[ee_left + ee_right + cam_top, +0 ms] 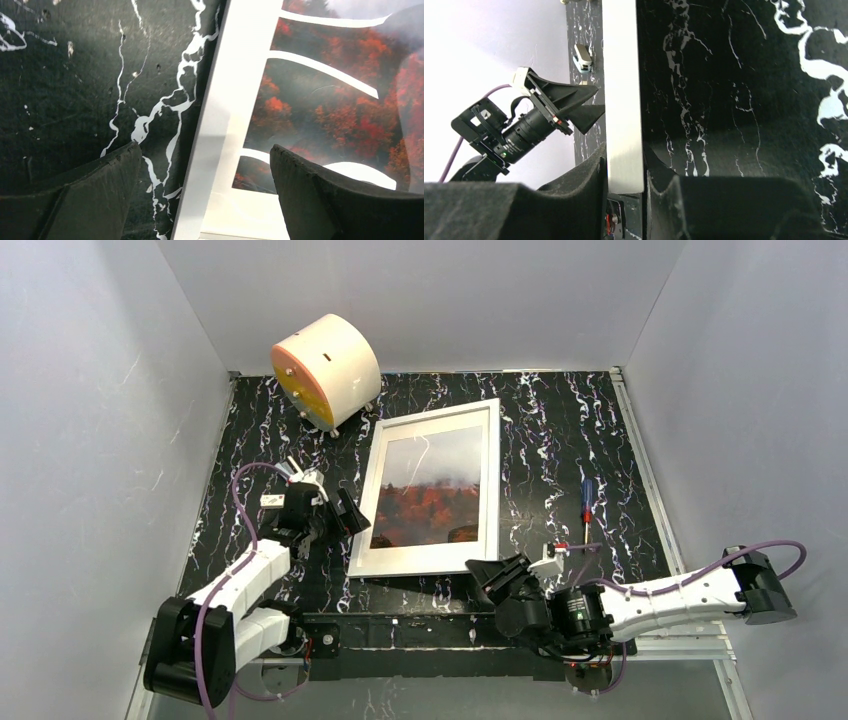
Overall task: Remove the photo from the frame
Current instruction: Turn over the photo frame at the center of the board.
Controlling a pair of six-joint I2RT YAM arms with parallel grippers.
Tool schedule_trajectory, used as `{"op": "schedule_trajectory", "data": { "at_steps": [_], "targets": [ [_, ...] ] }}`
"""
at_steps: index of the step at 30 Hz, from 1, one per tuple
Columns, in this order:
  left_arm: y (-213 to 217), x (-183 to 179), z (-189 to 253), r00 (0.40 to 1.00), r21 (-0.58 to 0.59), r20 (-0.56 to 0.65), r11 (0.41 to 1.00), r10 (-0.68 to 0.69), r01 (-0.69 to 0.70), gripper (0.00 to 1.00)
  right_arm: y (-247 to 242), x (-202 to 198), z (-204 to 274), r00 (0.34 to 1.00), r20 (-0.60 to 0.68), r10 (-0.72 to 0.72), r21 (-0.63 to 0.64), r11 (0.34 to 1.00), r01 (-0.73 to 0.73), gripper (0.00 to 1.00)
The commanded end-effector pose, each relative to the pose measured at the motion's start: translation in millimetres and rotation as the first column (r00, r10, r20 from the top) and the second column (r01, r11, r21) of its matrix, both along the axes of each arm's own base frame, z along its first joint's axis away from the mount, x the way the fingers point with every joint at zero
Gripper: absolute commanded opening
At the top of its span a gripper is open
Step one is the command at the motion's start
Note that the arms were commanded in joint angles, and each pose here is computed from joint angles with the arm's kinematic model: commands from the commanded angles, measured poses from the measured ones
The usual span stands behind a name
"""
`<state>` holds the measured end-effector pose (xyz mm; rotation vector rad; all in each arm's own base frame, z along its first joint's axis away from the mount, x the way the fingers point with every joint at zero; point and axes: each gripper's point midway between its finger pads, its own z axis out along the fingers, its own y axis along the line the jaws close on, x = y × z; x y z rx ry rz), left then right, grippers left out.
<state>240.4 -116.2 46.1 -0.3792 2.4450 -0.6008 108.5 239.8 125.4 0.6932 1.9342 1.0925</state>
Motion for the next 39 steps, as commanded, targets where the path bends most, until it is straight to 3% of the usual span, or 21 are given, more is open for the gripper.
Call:
{"op": "schedule_trajectory", "data": {
  "at_steps": [1, 7, 10, 23, 39],
  "targets": [
    [5, -1, -8, 1.0, 0.016, -0.003, 1.0, 0.014, -0.014, 0.98, -26, 0, -38, 0.997, -0.063, -0.044, -0.086, 0.996, 0.038, 0.05],
    [1, -9, -21, 1.0, -0.01, -0.03, 1.0, 0.003, -0.004, 0.98, -41, -2, -55, 0.994, -0.099, -0.042, -0.138, 0.99, 0.028, 0.15],
    [-2, -7, -22, 1.0, -0.021, -0.018, 1.0, -0.004, 0.003, 0.98, -43, -6, -58, 0.993, -0.116, -0.028, -0.176, 0.984, 0.007, 0.31],
    [-6, -6, -21, 0.999, -0.036, -0.02, 0.999, -0.028, 0.028, 0.97, -64, -5, -47, 0.992, -0.115, -0.056, -0.312, 0.95, 0.017, 0.53],
    [-9, -6, -20, 0.999, -0.051, -0.02, 0.998, -0.04, 0.039, 0.97, -56, -6, -36, 0.993, -0.112, -0.041, -0.316, 0.949, 0.004, 0.55]
  ]
}}
